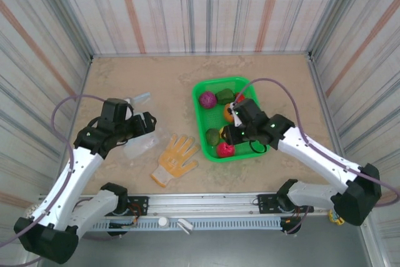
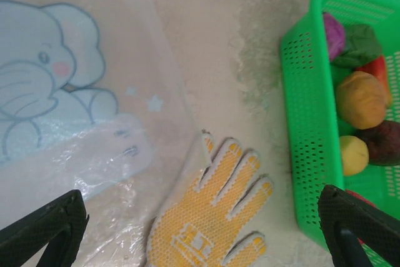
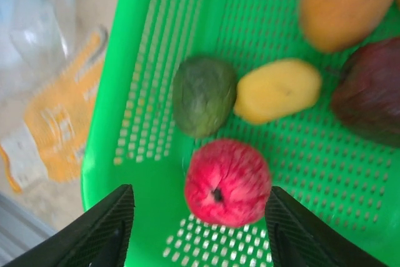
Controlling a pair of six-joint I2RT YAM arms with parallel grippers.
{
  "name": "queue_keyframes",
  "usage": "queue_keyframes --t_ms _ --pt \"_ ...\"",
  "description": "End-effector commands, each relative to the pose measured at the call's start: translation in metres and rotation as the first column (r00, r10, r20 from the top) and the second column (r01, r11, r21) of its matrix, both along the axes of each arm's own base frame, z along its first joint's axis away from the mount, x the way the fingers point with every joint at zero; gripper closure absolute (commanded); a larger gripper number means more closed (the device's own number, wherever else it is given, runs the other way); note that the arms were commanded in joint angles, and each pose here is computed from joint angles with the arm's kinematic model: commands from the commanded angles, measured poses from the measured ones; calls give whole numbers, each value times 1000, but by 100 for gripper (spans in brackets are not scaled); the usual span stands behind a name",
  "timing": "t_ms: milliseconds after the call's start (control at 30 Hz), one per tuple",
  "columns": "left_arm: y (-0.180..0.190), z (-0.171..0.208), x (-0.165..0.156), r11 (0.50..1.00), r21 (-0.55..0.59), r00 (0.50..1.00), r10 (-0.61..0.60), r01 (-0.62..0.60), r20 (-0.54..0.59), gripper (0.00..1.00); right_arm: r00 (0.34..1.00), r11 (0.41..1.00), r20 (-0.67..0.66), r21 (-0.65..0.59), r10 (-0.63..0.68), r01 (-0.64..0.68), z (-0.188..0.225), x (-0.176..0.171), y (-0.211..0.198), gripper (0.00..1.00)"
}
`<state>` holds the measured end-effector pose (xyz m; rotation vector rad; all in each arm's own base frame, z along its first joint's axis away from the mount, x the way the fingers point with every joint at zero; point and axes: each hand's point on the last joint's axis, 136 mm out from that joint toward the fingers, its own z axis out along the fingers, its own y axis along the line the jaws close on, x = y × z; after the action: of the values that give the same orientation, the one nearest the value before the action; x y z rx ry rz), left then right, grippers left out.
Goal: Place the food in the zip-top bag and seal the zipper
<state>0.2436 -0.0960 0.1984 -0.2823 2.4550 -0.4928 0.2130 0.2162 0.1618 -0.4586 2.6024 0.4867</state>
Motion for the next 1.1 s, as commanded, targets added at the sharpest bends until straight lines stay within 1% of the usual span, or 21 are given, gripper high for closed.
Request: queue_keyframes --t_ms 0,33,100,167,200,233,267,300,333,367,433,567,600,667,733,767,800,867,933,1067 --pt "22 -14 -3 992 53 991 115 -112 -66 1 999 997 5 -69 45 -44 3 -6 12 47" --pt "28 -18 -1 988 56 984 150 -145 -92 1 998 994 -1 -87 65 -64 -2 -7 18 50" --pt "34 -20 7 980 63 973 197 -191 -120 1 997 990 -4 -117 81 -81 -10 -6 26 51" --pt "44 -20 20 963 106 959 260 -248 -117 1 997 990 6 -116 80 -79 -14 1 35 52" --pt "49 -21 26 953 108 946 297 -284 -130 1 996 992 13 -101 83 -81 -13 4 40 52" --pt "56 -23 34 936 98 924 351 -339 -153 1 995 992 16 -71 101 -100 -12 5 49 48" --pt "65 -27 40 907 97 887 420 -409 -189 1 994 994 38 -54 98 -96 -8 11 54 42" --pt "72 -29 45 877 99 851 480 -470 -213 1 996 997 61 -56 64 -61 -4 19 53 40" --pt "81 -35 51 837 113 802 546 -536 -241 1 997 998 80 -58 19 -15 -1 29 51 40" --pt "90 -40 56 787 133 743 614 -603 -266 2 996 999 90 -53 -7 12 0 37 50 40" --pt "102 -48 65 701 164 641 705 -694 -304 3 993 995 100 -62 -70 76 1 53 43 41" --pt "118 -68 93 575 183 489 794 -797 -361 5 981 985 127 -73 -146 156 4 73 34 41" --pt "122 -76 98 541 190 445 809 -819 -384 7 978 983 135 -76 -159 170 5 77 32 40" --pt "130 -91 106 479 198 365 828 -855 -425 9 976 982 146 -72 -164 175 9 81 28 38" --pt "136 -103 116 429 194 304 834 -882 -460 9 973 981 159 -67 -167 180 13 82 25 37" --pt "136 -108 124 422 178 296 826 -889 -479 10 973 982 166 -66 -162 175 14 82 24 36" --pt "135 -110 134 423 160 300 818 -892 -491 11 971 983 181 -72 -156 172 16 81 22 33" --pt "139 -110 146 415 170 295 830 -894 -474 11 969 982 206 -102 -136 159 16 79 20 31" --pt "144 -117 148 383 195 259 847 -903 -465 11 969 981 212 -118 -124 152 19 76 17 30" --pt "147 -138 154 350 203 217 847 -915 -485 12 964 982 234 -108 -127 155 28 74 14 28"
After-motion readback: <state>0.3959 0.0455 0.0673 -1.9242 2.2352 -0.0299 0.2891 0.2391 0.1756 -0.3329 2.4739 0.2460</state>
